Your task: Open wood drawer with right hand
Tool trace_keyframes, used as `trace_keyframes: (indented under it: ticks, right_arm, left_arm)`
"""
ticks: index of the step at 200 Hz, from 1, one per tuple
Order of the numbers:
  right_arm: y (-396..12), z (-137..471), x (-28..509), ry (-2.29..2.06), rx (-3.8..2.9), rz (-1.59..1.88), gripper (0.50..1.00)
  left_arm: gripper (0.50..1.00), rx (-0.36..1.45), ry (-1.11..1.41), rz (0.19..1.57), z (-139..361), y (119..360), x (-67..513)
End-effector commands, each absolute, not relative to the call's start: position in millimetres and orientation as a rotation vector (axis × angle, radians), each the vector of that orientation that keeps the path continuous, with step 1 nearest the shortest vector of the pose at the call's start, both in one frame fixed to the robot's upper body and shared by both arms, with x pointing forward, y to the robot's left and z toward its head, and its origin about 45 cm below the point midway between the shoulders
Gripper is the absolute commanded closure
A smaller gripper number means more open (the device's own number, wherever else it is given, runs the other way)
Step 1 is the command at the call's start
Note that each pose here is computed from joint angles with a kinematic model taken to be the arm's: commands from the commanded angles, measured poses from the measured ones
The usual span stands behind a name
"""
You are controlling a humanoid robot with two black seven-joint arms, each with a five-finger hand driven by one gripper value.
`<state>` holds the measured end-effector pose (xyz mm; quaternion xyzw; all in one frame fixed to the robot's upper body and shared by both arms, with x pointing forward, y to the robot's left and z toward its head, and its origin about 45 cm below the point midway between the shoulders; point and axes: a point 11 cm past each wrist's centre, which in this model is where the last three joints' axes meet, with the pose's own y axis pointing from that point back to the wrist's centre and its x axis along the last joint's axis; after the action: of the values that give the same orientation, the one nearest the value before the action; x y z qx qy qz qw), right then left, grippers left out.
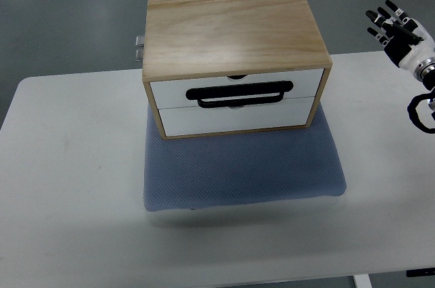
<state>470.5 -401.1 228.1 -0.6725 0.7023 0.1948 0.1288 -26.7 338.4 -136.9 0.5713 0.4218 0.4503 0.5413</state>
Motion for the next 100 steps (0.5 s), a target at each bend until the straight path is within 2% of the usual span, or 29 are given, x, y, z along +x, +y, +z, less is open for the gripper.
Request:
trace_keyframes:
  ticks: [1,100]
  right_arm:
    - [-400.5,228.4,470.7,2.039,-1.955,0.567,0.556]
    - [-419.9,246.4,471.1,2.074,-1.966,0.498,0.556]
  left_arm:
    - [0.5,1.357,1.002,1.07,-136.9,338.4,-26.7]
    - [0.5,1.358,1.002,1.07,-136.9,338.4,-26.8]
